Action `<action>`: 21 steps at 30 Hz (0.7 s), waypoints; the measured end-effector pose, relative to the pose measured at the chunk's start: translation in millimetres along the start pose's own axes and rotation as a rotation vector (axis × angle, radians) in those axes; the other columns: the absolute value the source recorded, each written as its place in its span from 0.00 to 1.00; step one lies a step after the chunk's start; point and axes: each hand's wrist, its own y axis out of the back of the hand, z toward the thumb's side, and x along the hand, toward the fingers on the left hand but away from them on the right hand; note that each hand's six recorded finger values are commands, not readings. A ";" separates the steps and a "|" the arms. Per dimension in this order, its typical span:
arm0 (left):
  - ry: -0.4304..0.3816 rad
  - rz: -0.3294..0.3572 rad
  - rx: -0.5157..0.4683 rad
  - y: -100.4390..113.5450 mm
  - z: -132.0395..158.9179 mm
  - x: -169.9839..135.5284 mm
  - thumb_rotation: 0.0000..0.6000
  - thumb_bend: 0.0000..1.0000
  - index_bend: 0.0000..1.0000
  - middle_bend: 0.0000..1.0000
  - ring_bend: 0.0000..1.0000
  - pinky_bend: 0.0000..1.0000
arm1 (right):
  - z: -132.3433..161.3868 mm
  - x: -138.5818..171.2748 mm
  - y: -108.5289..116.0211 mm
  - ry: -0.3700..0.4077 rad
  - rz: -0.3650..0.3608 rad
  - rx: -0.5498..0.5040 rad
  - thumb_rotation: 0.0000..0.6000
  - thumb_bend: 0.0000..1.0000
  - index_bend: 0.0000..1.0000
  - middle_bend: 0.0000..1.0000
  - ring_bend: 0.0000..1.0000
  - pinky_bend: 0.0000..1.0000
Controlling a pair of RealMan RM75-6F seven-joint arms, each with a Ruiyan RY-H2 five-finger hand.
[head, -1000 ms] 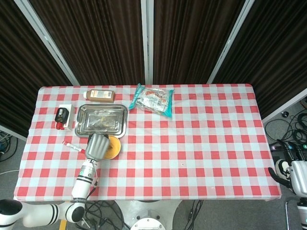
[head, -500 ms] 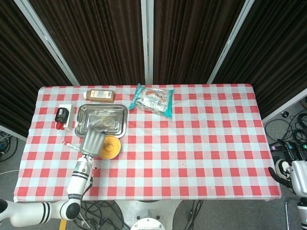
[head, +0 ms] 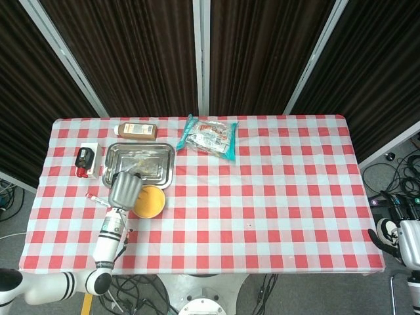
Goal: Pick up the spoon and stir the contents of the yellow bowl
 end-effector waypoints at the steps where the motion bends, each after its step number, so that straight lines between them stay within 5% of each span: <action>1: -0.007 0.003 0.010 -1.2 3.6 -0.9 1.00 0.41 0.64 0.94 0.95 1.00 | 0.4 -0.4 -0.3 0.001 0.001 0.001 1.00 0.19 0.12 0.29 0.11 0.23; 13: -0.069 -0.016 -0.026 -4.2 27.8 -13.0 1.00 0.42 0.64 0.95 0.95 1.00 | -0.2 -0.6 -1.9 -0.002 0.005 -0.001 1.00 0.19 0.12 0.29 0.11 0.23; 21: -0.105 -0.070 -0.187 -4.1 28.1 -15.6 1.00 0.42 0.64 0.95 0.95 1.00 | -1.5 0.1 -0.9 -0.005 0.001 -0.002 1.00 0.19 0.12 0.29 0.11 0.24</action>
